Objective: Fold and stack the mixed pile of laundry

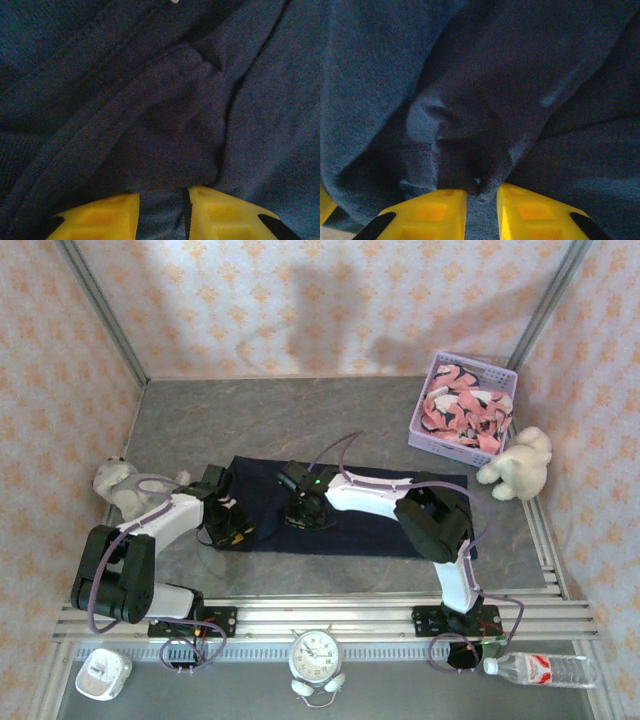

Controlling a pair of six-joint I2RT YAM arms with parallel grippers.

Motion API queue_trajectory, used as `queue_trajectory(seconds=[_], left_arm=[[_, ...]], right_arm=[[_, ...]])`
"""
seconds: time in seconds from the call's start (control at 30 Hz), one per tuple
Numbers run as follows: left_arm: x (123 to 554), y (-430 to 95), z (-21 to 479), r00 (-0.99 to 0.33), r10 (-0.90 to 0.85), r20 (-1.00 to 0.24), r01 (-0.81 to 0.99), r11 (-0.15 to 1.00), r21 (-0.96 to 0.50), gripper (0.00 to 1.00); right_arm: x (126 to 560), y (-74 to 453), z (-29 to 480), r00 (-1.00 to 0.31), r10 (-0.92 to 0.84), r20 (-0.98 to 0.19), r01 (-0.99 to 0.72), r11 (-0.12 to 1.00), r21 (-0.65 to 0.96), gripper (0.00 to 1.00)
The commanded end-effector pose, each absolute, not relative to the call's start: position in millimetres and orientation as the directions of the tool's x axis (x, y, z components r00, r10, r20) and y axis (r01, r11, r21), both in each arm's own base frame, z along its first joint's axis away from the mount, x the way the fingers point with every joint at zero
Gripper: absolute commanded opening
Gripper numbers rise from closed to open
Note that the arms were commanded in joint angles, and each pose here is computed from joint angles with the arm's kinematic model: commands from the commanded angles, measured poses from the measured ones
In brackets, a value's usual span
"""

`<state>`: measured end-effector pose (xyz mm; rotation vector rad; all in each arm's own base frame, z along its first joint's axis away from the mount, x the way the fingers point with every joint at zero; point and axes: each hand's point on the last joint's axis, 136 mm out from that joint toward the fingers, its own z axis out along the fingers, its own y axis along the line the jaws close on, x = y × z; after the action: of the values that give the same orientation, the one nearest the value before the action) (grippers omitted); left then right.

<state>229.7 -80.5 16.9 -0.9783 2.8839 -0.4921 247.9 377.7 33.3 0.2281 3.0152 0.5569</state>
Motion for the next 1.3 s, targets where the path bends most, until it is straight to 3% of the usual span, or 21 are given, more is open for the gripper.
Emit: queue_trajectory(seconds=[0.0, 0.1, 0.33, 0.77, 0.9, 1.0, 1.07, 1.27], left_arm=[[230.0, -71.2, 11.6, -0.815, -0.579, 0.013, -0.563, 0.788, -0.251, 0.28], [230.1, -70.2, 10.7, -0.821, -0.571, 0.014, -0.557, 0.795, -0.238, 0.28], [231.7, -67.0, 13.3, -0.818, -0.575, -0.004, -0.559, 0.797, -0.229, 0.27], [236.6, -62.2, 14.6, -0.807, -0.59, -0.028, -0.572, 0.793, -0.212, 0.25], [239.0, -59.9, 26.5, -0.816, -0.576, -0.052, -0.555, 0.805, -0.208, 0.25], [241.5, -56.4, 44.1, -0.821, -0.564, -0.088, -0.538, 0.816, -0.21, 0.26], [242.2, -56.7, 57.4, -0.821, -0.561, -0.106, -0.53, 0.818, -0.225, 0.27], [253.7, -79.7, 80.4, -0.766, -0.638, -0.079, -0.564, 0.726, -0.394, 0.28]], right_arm=[[261.6, 364.9, 39.7, -0.977, 0.179, -0.113, 0.14, 0.947, 0.29, 0.22], [261.7, 362.0, 38.0, -0.979, 0.168, -0.119, 0.131, 0.953, 0.272, 0.19], [261.3, 359.0, 41.5, -0.978, 0.162, -0.128, 0.123, 0.955, 0.269, 0.0], [211.2, 297.7, 57.5, -0.986, 0.15, -0.073, 0.132, 0.968, 0.212, 0.0], [209.8, 304.2, 53.2, -0.992, 0.12, -0.037, 0.11, 0.974, 0.197, 0.18], [214.0, 294.5, 59.8, -0.992, 0.096, -0.077, 0.083, 0.984, 0.156, 0.46], [221.8, 281.2, 69.7, -0.989, 0.091, -0.113, 0.076, 0.989, 0.127, 0.51], [261.8, 221.7, 92.5, -0.958, 0.217, -0.187, 0.199, 0.974, 0.11, 0.51]])
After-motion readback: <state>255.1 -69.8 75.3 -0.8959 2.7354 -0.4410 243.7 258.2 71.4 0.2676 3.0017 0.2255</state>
